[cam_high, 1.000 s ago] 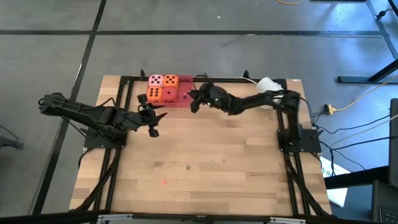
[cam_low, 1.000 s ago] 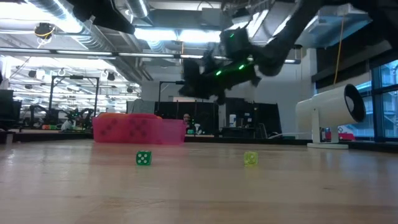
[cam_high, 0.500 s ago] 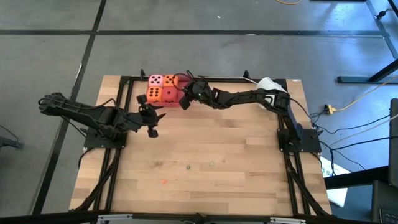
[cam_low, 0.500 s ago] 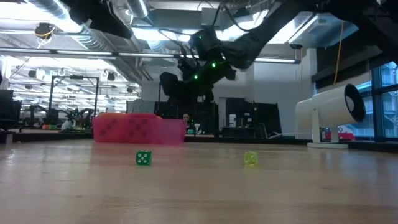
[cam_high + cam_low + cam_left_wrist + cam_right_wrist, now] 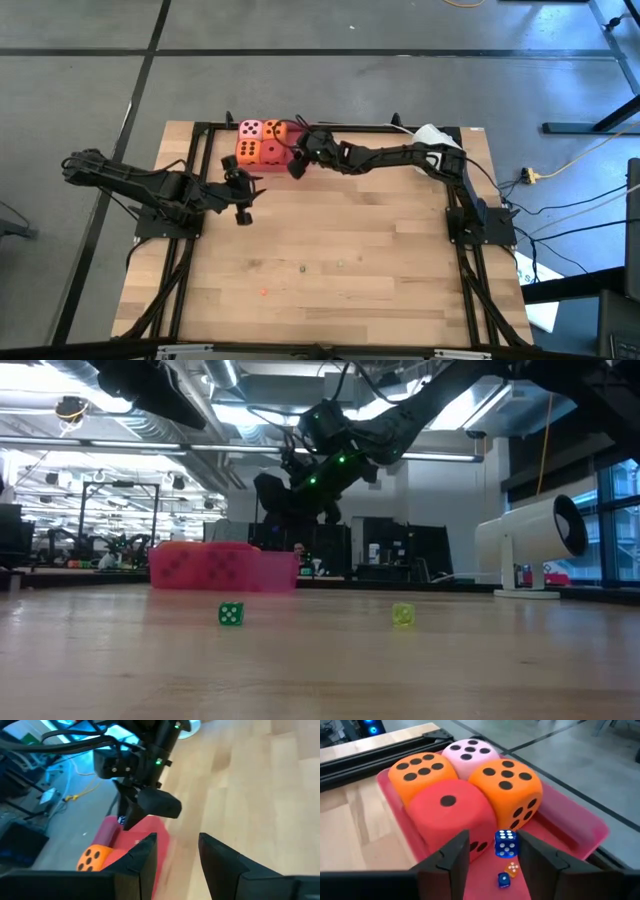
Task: Pick & Place Dice
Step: Put the small blue die into the red bin
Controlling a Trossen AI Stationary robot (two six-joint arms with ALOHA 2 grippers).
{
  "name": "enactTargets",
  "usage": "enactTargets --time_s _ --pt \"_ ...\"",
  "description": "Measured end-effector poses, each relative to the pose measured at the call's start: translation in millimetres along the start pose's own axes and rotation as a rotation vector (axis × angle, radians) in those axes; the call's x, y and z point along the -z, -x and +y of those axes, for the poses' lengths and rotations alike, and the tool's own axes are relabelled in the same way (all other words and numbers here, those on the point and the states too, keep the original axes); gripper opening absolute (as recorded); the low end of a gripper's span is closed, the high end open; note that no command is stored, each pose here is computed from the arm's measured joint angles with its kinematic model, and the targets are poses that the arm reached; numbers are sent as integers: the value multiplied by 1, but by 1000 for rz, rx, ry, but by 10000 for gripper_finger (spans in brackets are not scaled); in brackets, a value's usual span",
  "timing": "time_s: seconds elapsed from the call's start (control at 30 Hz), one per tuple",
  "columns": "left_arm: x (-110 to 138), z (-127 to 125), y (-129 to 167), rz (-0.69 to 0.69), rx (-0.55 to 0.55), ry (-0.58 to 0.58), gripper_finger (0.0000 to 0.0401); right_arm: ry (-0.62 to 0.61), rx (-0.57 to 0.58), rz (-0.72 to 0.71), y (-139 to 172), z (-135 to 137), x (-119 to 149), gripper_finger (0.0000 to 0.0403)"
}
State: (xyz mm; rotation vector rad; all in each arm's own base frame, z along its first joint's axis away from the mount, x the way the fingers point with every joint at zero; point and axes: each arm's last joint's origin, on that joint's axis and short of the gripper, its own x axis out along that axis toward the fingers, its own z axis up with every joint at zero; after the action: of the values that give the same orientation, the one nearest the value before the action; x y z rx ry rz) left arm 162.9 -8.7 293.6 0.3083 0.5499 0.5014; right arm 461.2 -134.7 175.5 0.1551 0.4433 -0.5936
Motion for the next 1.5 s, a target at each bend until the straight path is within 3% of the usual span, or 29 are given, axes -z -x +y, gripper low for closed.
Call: enactTargets --time_s 0.17,0.33,0.43,0.6,0.77,0.83,1.0,1.1,1.33,1.5 --pt "0 0 0 -1 8 0 139 11 -59 11 0 2 0 172" --pt "0 1 0 1 -20 0 139 149 -85 17 0 3 -2 172" --pt "0 1 0 1 -20 -1 139 141 -73 46 1 4 -10 140" --pt "0 1 0 1 -20 -2 139 89 -58 43 4 5 -28 48" --pt "0 1 0 1 -18 -2 139 129 6 0 6 5 -43 46" --pt "0 1 0 1 -18 -2 139 145 -6 2 7 5 -45 65" --pt "0 1 0 1 -18 -2 139 202 1 41 7 4 -41 203" --pt "0 1 0 1 -18 -2 139 207 8 93 7 3 -36 250" --pt "2 2 -2 7 -42 15 139 234 -88 158 7 4 -30 240" --pt "16 4 -13 71 -69 -6 136 263 -69 215 10 6 -24 221"
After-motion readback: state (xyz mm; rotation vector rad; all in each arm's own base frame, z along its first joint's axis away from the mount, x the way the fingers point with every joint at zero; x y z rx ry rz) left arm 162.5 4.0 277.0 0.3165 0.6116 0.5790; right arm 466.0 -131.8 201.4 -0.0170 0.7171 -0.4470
